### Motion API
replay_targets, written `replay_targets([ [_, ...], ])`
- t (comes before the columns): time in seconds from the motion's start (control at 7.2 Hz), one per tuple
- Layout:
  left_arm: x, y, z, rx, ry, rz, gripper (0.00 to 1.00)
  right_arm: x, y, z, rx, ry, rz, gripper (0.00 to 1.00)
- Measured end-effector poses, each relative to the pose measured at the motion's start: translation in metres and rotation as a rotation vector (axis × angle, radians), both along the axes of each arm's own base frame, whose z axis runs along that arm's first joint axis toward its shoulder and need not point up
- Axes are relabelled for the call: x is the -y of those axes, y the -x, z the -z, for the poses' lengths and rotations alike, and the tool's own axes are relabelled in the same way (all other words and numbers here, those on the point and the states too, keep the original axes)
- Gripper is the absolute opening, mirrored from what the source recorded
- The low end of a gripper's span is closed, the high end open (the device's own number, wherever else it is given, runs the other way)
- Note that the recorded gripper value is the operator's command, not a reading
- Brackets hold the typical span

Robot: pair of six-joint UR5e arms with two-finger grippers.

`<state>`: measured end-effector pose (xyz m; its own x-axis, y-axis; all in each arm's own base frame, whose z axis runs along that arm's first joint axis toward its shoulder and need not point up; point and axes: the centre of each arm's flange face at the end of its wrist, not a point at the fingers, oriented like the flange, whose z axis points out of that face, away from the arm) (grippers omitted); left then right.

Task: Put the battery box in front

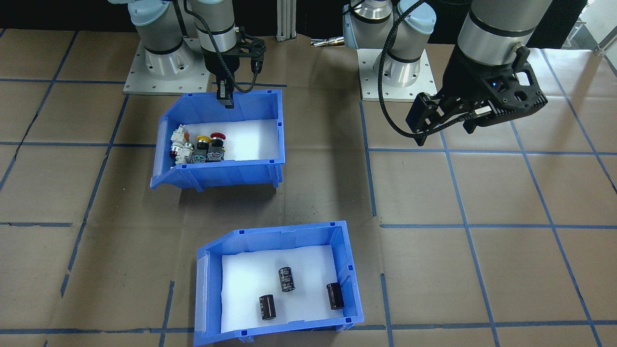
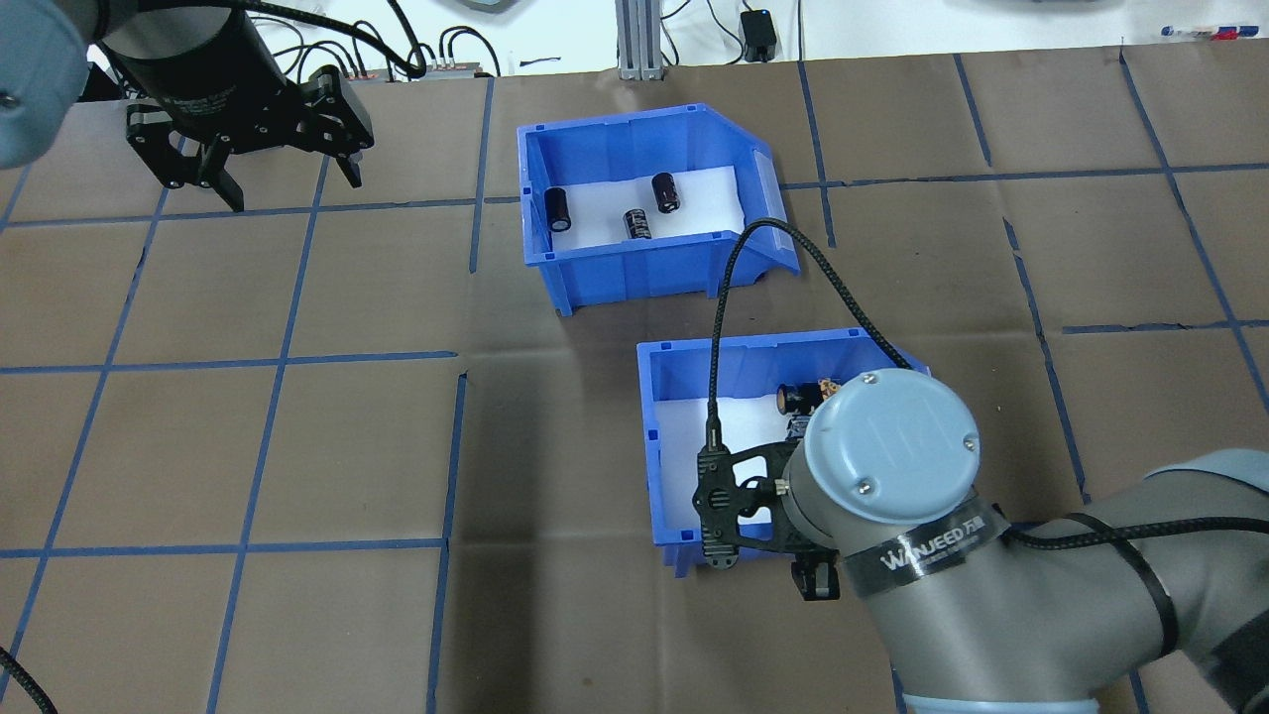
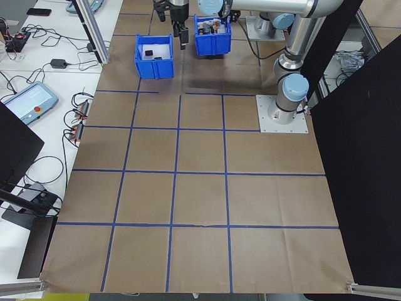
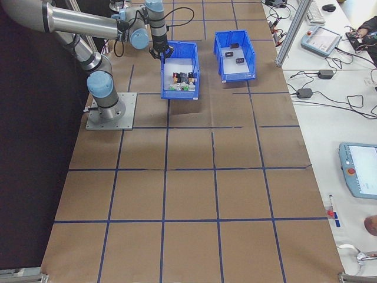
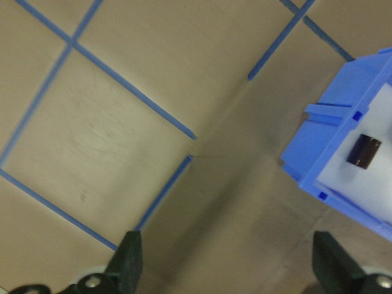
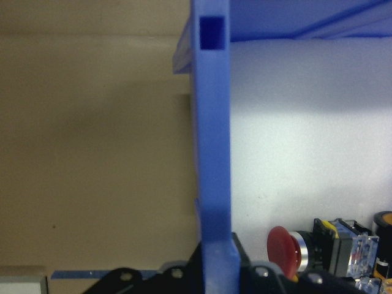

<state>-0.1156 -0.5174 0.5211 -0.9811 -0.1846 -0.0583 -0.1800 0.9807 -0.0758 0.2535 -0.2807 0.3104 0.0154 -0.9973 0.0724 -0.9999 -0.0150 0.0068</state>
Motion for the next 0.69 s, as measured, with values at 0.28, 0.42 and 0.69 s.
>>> replay_targets([
  [0.28,-0.008,0.001,-0.005,0.008,-0.007,0.127,1.00,-0.006,-0.034,0.017,0.009,0.024,0.008,0.05],
  [0.42,-0.009,0.001,-0.007,0.015,-0.005,0.187,1.00,-0.011,-0.046,0.021,0.016,0.034,0.008,0.05],
  [0.69,-0.007,0.000,-0.007,0.018,0.003,0.236,1.00,-0.016,-0.056,0.023,0.026,0.043,0.020,0.19],
])
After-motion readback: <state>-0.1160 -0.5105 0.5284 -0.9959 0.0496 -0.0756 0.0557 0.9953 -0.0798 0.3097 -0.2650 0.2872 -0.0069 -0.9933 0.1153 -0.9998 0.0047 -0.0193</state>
